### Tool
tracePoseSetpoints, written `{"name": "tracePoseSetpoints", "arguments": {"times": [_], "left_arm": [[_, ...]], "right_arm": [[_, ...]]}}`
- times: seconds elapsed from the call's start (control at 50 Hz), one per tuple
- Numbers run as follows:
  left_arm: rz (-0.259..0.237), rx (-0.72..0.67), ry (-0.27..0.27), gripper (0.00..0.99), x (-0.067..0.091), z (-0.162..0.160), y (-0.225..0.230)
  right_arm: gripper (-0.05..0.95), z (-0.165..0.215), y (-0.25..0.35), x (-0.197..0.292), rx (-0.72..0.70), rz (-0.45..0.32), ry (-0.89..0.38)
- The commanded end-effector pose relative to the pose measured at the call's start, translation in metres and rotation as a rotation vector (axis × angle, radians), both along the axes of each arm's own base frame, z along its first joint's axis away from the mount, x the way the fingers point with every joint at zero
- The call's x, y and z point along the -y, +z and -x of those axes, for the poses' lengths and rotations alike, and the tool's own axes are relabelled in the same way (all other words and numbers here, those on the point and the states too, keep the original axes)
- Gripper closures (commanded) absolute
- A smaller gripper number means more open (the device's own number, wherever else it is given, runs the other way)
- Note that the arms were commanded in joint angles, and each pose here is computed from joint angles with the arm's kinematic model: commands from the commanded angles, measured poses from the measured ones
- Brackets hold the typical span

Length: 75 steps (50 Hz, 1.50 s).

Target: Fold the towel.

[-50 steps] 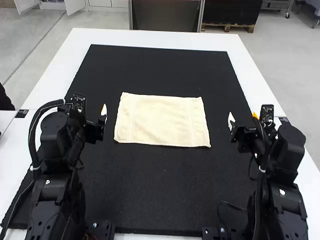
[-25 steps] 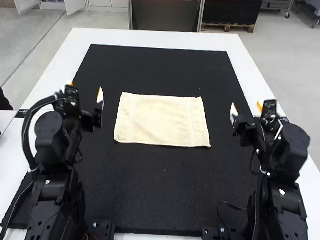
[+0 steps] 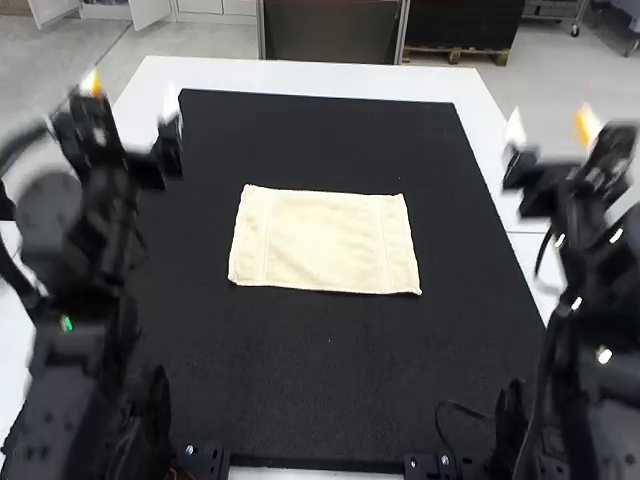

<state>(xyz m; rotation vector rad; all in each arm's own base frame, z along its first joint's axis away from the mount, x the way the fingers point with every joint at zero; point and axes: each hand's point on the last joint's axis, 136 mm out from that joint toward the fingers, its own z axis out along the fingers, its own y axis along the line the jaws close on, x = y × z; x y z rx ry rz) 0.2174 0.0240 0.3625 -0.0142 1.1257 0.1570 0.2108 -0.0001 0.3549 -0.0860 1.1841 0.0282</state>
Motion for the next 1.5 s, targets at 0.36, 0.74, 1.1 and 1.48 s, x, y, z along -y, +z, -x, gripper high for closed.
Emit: {"name": "tracePoseSetpoints", "arguments": {"times": [0.36,0.74,1.1,1.48], "left_arm": [[0.133,-0.146,0.171,0.061,-0.049,-0.106,0.06],[0.211,-0.437,0.274,0.057,-0.071,-0.175,-0.055],[0.137,-0.664,0.087,0.046,-0.022,-0.2,-0.151],[0.13,-0.948,-0.141,0.034,0.023,-0.225,-0.228]], "right_arm": [[-0.01,-0.143,-0.001,0.085,-0.346,-0.19,-0.163],[-0.01,-0.223,-0.091,0.045,-0.549,-0.08,-0.224],[-0.01,-0.237,-0.145,0.001,-0.661,-0.061,-0.103],[0.0,-0.247,-0.226,-0.063,-0.879,0.009,0.074]]}}
